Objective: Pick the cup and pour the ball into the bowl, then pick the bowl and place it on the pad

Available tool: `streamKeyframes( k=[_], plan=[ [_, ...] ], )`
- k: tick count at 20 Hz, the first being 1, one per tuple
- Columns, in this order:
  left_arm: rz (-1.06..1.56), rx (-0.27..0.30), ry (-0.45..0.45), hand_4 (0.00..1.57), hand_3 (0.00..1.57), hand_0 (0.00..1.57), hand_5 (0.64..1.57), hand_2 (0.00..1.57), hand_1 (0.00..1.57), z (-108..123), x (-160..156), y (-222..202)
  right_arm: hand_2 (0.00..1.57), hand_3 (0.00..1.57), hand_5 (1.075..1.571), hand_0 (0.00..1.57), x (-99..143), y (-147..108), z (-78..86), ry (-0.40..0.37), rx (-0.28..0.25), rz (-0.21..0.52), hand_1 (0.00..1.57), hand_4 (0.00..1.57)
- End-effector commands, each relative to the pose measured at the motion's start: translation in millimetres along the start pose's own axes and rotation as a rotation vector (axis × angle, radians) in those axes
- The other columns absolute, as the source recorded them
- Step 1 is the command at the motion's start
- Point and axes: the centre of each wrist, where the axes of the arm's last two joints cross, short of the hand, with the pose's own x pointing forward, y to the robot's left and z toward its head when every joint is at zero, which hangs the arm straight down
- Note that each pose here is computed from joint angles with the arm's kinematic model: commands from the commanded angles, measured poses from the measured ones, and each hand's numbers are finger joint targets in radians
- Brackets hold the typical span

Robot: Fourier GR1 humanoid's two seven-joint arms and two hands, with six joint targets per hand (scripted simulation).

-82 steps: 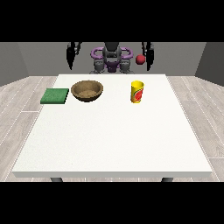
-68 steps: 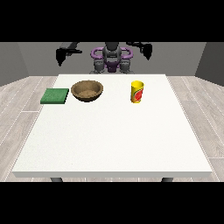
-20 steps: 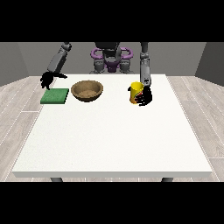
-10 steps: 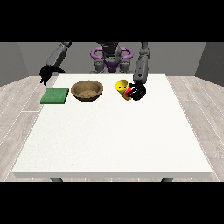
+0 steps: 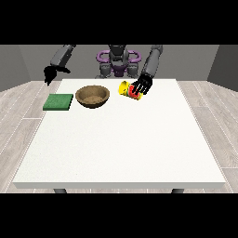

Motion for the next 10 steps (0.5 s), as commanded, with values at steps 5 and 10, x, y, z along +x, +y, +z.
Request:
streamKeyframes(
  k=[5,10],
  plan=[
    [-0.215,-0.176,-0.188,0.94,1.57,1.35,1.548,1.57,1.35,-16.7,93.2,-27.1,0.25,0.15,1.547,0.0,-11.8,-45.5,45.5,0.085,-0.151,0.028,0.0,0.39],
    [-0.273,-0.284,-0.267,0.91,1.49,1.17,1.535,1.57,1.17,-35.6,155.3,-20.9,0.29,0.22,1.538,0.0,-32.0,-46.9,80.5,0.149,-0.223,0.024,0.0,0.4]
  ],
)
